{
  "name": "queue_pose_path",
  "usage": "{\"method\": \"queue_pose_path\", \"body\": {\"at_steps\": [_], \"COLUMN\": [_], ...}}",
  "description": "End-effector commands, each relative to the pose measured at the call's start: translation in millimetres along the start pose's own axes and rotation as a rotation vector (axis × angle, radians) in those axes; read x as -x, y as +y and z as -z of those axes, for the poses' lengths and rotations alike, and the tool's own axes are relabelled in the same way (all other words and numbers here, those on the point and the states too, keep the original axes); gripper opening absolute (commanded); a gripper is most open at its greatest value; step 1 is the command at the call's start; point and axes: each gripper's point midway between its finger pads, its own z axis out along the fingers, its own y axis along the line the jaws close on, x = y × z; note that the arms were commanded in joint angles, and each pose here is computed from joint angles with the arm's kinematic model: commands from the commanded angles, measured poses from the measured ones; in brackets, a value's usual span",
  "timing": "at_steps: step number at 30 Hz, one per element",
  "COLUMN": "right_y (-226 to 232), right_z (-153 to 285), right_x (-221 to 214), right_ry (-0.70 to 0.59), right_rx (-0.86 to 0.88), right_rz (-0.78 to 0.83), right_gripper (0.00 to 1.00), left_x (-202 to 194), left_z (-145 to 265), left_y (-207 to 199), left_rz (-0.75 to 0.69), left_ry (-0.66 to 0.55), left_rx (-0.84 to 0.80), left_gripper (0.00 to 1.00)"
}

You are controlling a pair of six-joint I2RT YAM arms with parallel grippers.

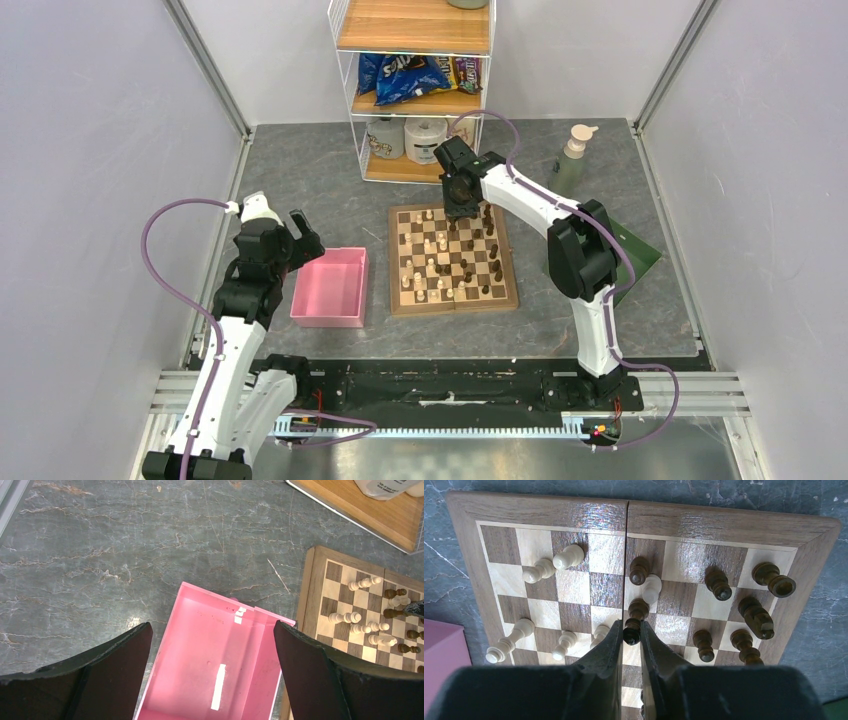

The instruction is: Set up the chess pieces on the board

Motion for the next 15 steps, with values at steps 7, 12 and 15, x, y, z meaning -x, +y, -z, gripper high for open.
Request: {"method": "queue_pose_path", "body": {"at_steps": [7, 12, 15], "right_y": [10, 5, -8], "right_z": [36, 69, 86], "right_x": [15, 13, 5], "right_ry": [-0.062, -0.098, -0.105], "right_rx": [0.067, 0.100, 0.103], "right_rz": [0.004, 0.000, -0.016], "right_gripper": [0.10, 0.10, 0.10], "left_x": [14, 13, 14], "left_z": [4, 4, 4], "left_y": [-8, -7, -6], "left_rz": [0.036, 0.035, 0.036], "left_ry": [-0.046, -0.044, -0.046], "left_rx": [-0.027, -0.025, -0.020], "left_gripper": [0.99, 0.99, 0.99]}}
